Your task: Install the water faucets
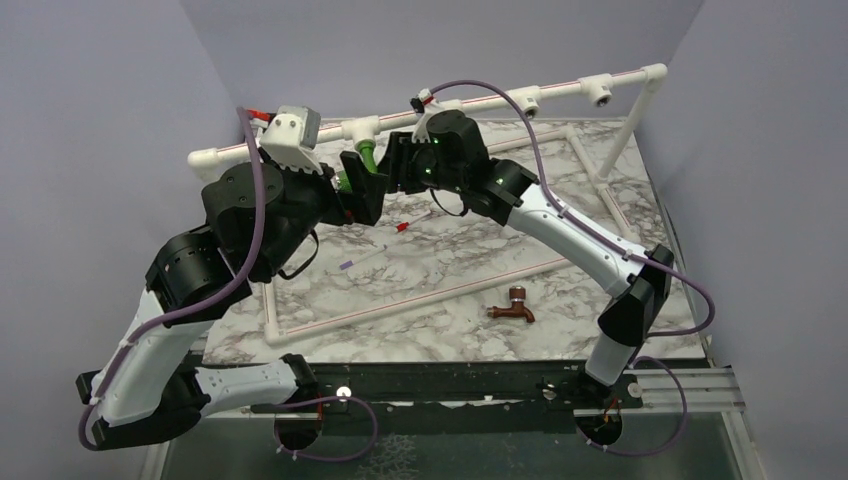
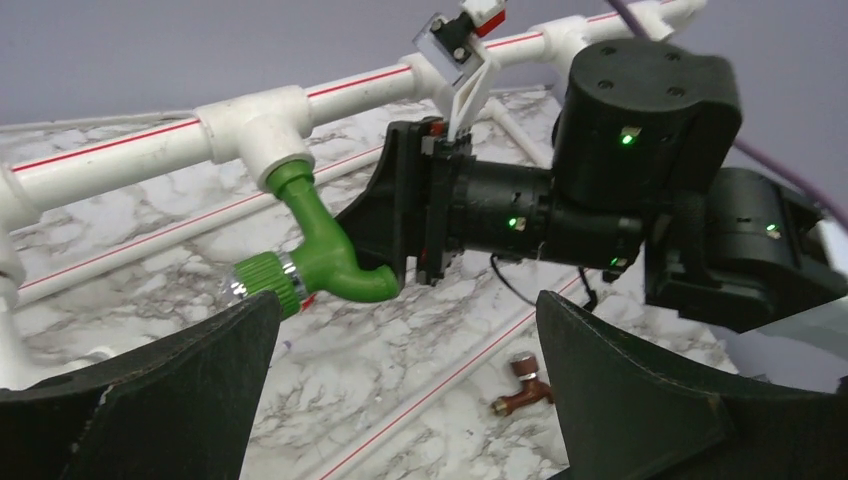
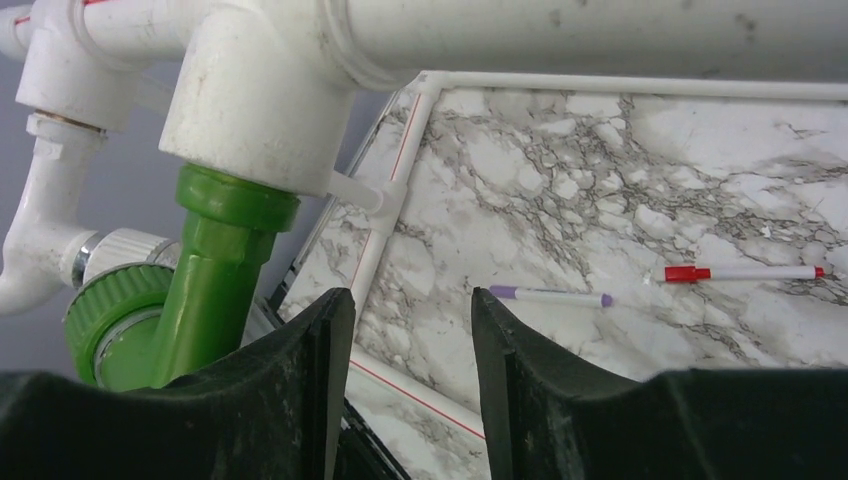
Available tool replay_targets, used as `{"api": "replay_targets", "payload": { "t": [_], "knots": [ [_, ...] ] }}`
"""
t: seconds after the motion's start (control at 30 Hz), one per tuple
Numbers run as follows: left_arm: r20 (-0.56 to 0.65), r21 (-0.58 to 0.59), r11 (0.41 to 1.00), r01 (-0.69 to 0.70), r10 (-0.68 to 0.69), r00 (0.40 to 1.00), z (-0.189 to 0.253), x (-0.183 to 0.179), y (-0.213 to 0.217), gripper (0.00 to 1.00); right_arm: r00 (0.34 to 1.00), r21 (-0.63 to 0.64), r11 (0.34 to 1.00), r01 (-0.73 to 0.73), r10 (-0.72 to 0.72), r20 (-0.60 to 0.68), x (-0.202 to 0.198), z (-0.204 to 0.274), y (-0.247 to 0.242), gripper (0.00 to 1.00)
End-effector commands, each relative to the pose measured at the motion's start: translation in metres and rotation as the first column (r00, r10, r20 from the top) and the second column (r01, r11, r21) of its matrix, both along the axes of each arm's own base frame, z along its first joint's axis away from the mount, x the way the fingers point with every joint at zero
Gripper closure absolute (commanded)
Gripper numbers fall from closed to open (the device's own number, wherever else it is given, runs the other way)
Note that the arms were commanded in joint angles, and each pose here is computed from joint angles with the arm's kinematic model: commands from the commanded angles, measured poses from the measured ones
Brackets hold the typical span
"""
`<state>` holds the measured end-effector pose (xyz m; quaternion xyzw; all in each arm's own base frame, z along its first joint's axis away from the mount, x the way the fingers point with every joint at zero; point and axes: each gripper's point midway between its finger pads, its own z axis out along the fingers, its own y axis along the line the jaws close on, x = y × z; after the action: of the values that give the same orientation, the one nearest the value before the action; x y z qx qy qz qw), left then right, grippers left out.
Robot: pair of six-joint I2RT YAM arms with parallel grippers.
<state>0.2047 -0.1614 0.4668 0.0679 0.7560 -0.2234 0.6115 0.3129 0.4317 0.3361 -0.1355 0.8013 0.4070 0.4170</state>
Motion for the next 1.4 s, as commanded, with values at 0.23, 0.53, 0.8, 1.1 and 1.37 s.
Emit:
{"api": "replay_targets", "payload": {
  "t": [0.23, 0.53, 0.8, 1.1, 1.37],
  "knots": [
    [-0.015, -0.514, 0.857, 0.043, -0.059, 0.998, 0.086, -0.012, -0.025, 0.01, 0.995, -0.103, 0.99, 0.091, -0.087, 0.045, -0.011, -0.021, -0.043, 0.35],
    [0.02, -0.604, 0.795, 0.054, -0.053, 0.998, 0.098, -0.021, -0.011, 0.01, 0.982, -0.35, 0.919, 0.179, -0.19, 0.004, -0.041, -0.089, -0.121, 0.31],
    [0.022, -0.644, 0.76, 0.087, -0.095, 0.995, 0.099, -0.027, -0.015, 0.01, 0.896, -0.461, 0.821, 0.336, -0.43, -0.114, -0.08, -0.156, -0.198, 0.29],
    [0.153, -0.655, 0.731, 0.193, -0.122, 0.981, 0.111, -0.049, 0.005, 0.01, 0.803, -0.516, 0.746, 0.421, -0.571, -0.171, -0.106, -0.205, -0.24, 0.29],
    [0.212, -0.651, 0.685, 0.327, -0.249, 0.945, 0.123, -0.066, -0.014, 0.01, 0.731, -0.647, 0.612, 0.455, -0.672, -0.121, -0.112, -0.234, -0.27, 0.29]
  ]
}}
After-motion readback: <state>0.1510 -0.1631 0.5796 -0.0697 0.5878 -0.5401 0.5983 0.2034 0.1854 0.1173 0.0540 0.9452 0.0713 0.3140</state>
